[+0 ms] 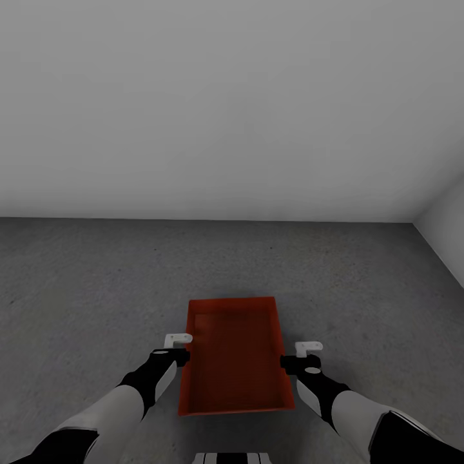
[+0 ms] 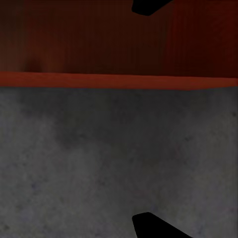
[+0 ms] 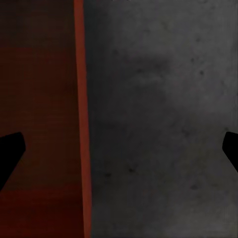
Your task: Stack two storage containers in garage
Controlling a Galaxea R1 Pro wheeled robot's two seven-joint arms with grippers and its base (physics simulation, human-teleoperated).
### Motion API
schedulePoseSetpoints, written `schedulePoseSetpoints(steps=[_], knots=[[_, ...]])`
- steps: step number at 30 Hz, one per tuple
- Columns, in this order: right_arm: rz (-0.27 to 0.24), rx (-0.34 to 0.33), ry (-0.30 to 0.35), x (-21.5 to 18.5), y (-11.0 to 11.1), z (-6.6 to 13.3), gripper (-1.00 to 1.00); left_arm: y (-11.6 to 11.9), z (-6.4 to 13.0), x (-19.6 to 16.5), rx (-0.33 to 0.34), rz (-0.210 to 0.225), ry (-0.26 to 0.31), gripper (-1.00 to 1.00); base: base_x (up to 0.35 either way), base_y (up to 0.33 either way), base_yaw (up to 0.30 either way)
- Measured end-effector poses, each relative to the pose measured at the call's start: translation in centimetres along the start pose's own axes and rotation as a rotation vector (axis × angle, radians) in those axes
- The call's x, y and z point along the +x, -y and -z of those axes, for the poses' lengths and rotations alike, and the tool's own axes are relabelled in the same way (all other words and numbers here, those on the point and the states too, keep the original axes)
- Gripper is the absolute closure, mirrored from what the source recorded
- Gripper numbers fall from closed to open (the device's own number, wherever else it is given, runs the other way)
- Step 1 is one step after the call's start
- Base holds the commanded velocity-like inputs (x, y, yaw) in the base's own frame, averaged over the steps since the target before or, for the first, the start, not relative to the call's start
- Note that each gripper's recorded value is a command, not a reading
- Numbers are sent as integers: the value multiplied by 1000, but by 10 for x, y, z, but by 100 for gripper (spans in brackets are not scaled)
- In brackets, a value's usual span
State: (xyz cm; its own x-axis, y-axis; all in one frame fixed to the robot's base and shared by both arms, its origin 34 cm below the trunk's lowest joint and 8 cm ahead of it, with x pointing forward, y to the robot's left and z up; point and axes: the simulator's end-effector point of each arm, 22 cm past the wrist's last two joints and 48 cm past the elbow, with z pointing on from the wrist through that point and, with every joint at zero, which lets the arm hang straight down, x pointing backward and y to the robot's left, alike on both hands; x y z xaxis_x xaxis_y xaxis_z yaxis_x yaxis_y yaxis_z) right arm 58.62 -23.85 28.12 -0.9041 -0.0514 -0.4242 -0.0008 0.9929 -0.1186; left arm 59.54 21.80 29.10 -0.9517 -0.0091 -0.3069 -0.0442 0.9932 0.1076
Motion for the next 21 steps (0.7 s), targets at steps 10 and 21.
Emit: schedulePoseSetpoints(steps=[10,21], knots=[[-1,1,2,0,0,0,-100,0,0,0,1,1,-1,-100,0,0,0],[-6,1,1,-1,-1,0,-100,-1,0,0,0,3,-1,-100,0,0,0]])
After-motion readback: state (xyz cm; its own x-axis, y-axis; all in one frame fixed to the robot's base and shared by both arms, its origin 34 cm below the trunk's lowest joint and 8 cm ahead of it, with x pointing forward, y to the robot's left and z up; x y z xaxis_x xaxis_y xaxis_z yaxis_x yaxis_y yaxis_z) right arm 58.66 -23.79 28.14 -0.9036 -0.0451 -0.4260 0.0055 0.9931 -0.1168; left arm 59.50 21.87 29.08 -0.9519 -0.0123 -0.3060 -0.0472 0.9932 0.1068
